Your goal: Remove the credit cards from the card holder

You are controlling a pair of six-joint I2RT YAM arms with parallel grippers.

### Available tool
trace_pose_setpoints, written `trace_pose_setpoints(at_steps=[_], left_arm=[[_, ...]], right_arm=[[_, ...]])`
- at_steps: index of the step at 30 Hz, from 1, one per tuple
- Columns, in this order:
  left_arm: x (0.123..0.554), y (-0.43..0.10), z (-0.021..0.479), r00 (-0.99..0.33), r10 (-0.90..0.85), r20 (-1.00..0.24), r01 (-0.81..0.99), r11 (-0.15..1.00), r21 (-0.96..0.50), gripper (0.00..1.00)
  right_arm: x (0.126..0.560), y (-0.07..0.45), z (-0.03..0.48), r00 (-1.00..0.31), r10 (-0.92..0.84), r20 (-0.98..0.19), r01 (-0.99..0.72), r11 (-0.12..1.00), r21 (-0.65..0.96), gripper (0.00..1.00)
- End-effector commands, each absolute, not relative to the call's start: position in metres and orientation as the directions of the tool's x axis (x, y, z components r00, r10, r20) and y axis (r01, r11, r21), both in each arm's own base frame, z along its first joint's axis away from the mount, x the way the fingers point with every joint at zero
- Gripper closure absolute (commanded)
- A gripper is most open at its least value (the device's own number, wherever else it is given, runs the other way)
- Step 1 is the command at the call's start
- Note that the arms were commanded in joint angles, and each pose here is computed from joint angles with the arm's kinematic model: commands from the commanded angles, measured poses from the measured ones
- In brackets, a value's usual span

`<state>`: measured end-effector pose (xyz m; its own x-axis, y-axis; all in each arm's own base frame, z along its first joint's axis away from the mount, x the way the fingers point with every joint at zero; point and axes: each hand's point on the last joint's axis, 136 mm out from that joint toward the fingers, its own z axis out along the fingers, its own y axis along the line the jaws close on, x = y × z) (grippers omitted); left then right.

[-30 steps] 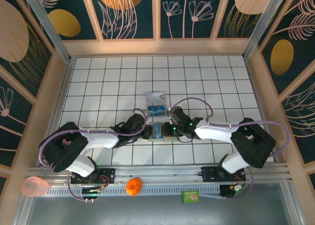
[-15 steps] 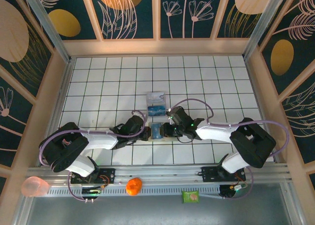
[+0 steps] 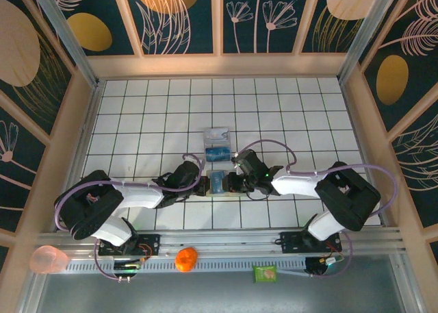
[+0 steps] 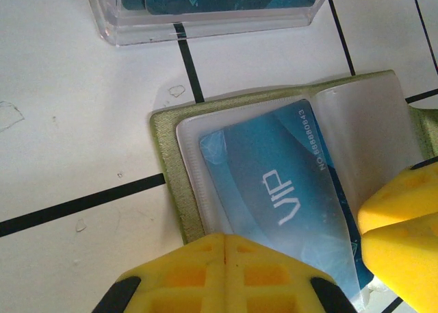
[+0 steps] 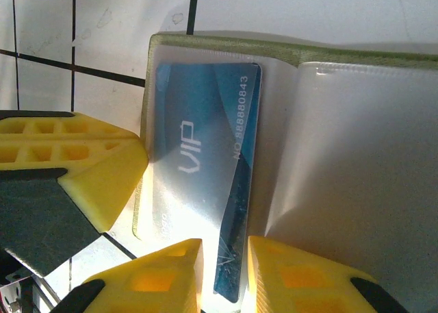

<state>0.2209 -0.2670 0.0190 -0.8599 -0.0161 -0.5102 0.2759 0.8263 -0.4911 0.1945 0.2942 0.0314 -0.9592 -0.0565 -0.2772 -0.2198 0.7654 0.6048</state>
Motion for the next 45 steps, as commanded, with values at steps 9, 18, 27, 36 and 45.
trace_pose_setpoints(at_steps=[9, 18, 27, 36, 45], left_arm=[[0.21, -0.262, 0.005, -0.886, 0.003, -0.465, 0.257, 0.835, -0.486, 1.0], [0.21, -0.26, 0.004, -0.886, -0.002, -0.464, 0.251, 0.838, -0.484, 1.0], [0.208, -0.26, 0.004, -0.89, -0.007, -0.455, 0.248, 0.831, -0.498, 1.0], [0.205, -0.26, 0.003, -0.895, 0.007, -0.447, 0.254, 0.83, -0.497, 1.0], [0.206, -0.261, 0.003, -0.895, 0.016, -0.446, 0.26, 0.831, -0.492, 1.0]], right_arm=[[0.187, 0.293, 0.02, -0.975, -0.04, -0.217, -0.173, 0.748, 0.641, 0.82], [0.187, 0.284, 0.02, -0.976, 0.004, -0.218, -0.139, 0.756, 0.639, 1.0], [0.189, 0.263, 0.027, -0.967, 0.074, -0.244, -0.093, 0.79, 0.606, 1.0], [0.194, 0.261, 0.035, -0.958, 0.053, -0.281, -0.126, 0.806, 0.579, 0.83], [0.21, 0.266, 0.045, -0.941, 0.009, -0.337, -0.184, 0.825, 0.534, 0.7]])
